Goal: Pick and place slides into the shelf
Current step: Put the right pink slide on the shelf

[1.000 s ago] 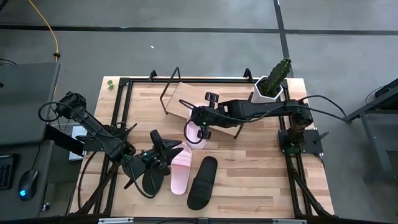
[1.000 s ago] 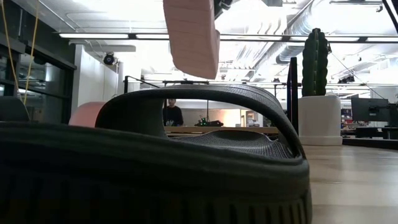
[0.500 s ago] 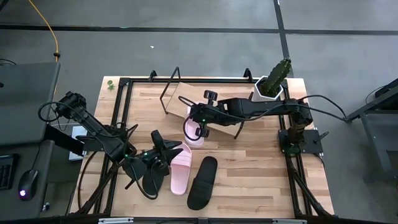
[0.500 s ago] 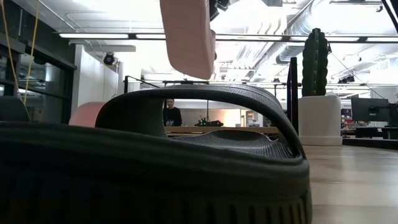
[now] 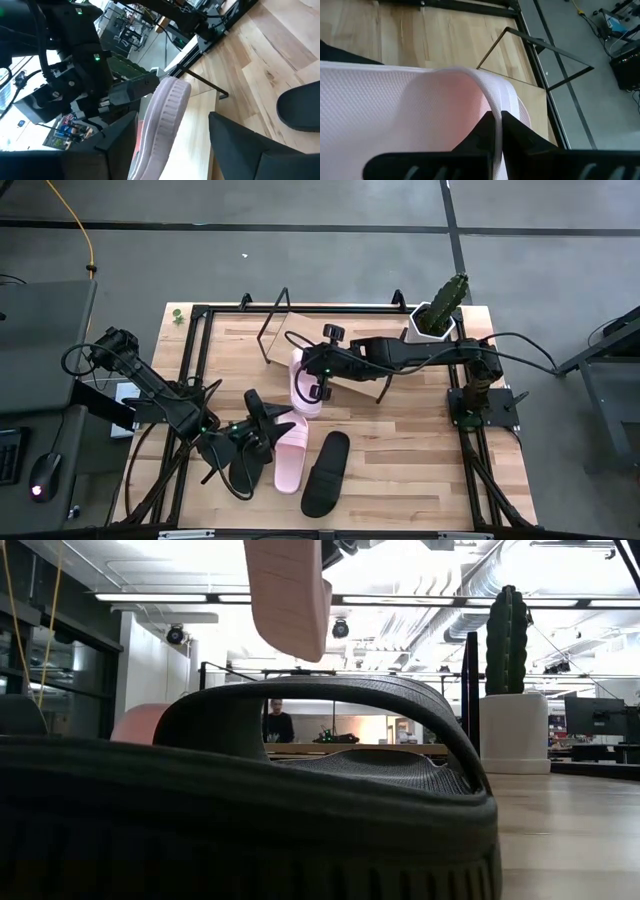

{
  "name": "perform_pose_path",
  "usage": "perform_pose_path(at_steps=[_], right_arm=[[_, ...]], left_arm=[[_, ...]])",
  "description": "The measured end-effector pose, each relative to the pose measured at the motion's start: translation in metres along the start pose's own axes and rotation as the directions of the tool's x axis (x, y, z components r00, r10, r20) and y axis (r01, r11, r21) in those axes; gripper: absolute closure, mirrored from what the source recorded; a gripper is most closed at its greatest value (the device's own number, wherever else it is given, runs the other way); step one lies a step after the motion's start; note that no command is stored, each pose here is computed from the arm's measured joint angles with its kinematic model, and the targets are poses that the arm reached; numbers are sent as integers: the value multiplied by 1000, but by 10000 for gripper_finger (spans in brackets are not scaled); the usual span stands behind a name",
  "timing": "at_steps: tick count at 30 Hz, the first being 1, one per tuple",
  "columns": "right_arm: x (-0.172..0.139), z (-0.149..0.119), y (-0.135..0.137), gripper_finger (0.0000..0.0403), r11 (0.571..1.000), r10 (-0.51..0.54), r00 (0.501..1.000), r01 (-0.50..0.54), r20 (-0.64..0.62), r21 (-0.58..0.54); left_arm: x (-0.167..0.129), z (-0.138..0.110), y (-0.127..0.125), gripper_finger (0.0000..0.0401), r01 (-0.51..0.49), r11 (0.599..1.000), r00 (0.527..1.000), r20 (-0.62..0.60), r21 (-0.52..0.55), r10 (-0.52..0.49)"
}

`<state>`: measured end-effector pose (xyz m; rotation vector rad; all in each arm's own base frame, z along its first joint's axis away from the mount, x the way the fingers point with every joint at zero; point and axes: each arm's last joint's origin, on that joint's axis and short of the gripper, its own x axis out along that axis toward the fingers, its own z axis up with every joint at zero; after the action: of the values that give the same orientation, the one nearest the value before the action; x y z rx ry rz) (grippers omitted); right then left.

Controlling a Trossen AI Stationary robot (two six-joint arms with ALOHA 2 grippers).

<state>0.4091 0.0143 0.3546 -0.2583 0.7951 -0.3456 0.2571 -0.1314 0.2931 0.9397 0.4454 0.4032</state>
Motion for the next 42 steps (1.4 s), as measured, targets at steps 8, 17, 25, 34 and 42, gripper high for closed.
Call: perform_pose_path(at_steps=[8,17,25,34,42], right_arm=[[0,4,1,400,999,38,999,-38,37,7],[-3,6,6,400,998,57,997,-56,60,-16],[-4,11,9,400,996,89,990,-86,108,-31],[-4,11,9,400,996,91,990,-87,111,-33],[-4,11,9,400,996,90,990,-87,109,-35]], left_arm=[[14,-6,3,179,-4,999,999,-34,-38,2],[15,-5,3,180,1,999,1000,-29,-41,-2],[15,-5,3,180,0,999,1000,-29,-48,-1],[17,-5,5,181,-11,997,1000,-27,-72,9],[17,-5,5,237,13,998,1000,-10,-61,-13]])
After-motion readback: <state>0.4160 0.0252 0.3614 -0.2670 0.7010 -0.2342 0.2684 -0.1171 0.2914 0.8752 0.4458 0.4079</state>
